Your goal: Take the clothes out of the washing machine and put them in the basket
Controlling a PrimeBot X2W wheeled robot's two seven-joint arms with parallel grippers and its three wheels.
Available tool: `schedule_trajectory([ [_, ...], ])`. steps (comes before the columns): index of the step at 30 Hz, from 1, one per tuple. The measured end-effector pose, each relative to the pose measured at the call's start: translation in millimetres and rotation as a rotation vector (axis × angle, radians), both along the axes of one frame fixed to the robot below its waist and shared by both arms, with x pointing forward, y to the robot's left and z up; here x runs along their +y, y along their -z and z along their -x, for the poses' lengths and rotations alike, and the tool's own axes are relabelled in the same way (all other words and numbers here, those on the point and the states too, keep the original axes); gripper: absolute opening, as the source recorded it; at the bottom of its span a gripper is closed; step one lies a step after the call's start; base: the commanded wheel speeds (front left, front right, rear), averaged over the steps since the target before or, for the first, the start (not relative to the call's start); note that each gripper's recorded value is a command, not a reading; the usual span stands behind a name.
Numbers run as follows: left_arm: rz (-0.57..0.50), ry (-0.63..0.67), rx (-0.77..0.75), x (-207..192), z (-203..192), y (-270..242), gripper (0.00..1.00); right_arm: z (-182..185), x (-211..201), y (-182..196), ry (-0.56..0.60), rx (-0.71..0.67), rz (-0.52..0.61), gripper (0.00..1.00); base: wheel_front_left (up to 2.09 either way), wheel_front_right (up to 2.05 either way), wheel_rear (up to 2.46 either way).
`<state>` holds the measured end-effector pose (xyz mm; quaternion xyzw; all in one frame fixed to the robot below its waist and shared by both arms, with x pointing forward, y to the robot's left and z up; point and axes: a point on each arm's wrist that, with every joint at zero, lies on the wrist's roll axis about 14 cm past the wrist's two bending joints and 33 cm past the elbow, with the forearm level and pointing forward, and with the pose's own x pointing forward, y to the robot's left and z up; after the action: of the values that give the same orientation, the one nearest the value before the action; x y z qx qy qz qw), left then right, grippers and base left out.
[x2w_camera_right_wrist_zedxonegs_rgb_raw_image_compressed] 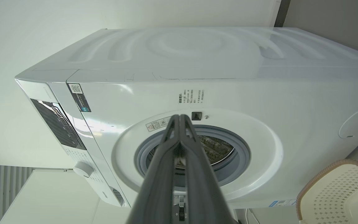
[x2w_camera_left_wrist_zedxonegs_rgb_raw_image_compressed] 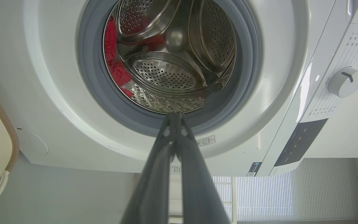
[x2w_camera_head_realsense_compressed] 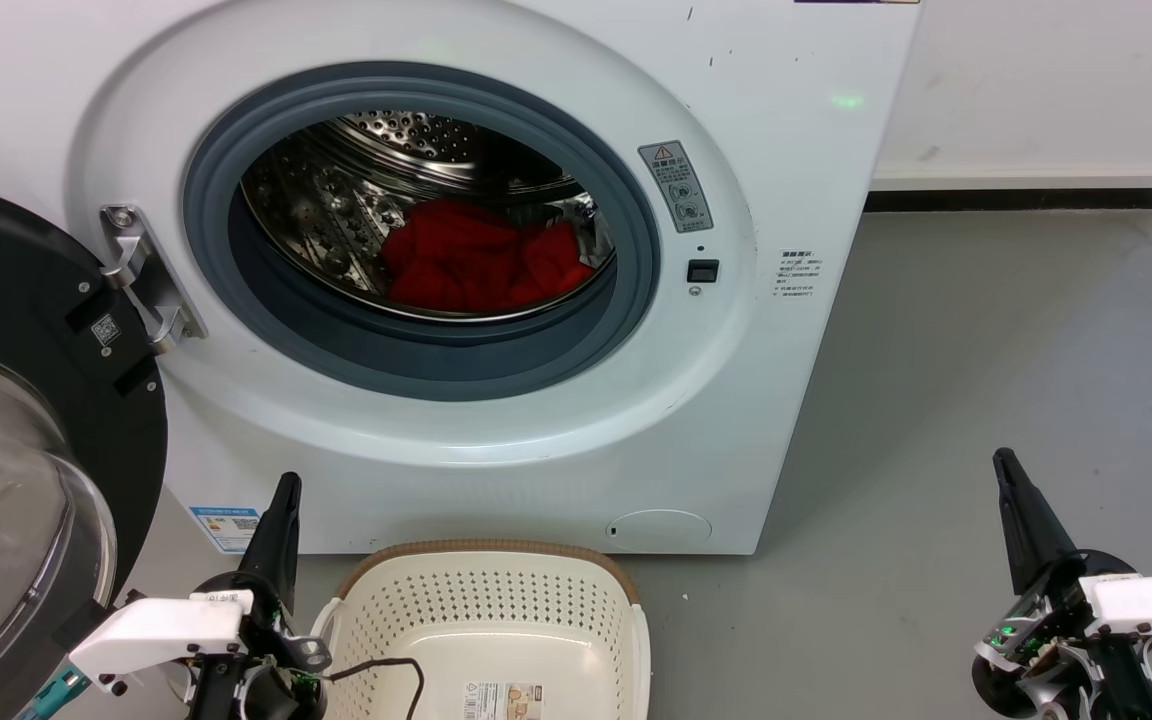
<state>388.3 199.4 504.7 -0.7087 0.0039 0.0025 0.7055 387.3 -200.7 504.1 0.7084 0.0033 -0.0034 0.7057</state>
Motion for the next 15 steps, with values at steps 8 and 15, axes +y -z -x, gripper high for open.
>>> schedule_trajectory([
  [8,0.0,0.0,0.0,0.0,0.0,0.0,0.0,0.0,0.0,0.0,0.0,0.0,0.0,0.0,0.0,0.0,0.0],
  [15,0.0,0.0,0.0,0.0,0.0,0.0,0.0,0.0,0.0,0.0,0.0,0.0,0.0,0.0,0.0,0.0,0.0],
])
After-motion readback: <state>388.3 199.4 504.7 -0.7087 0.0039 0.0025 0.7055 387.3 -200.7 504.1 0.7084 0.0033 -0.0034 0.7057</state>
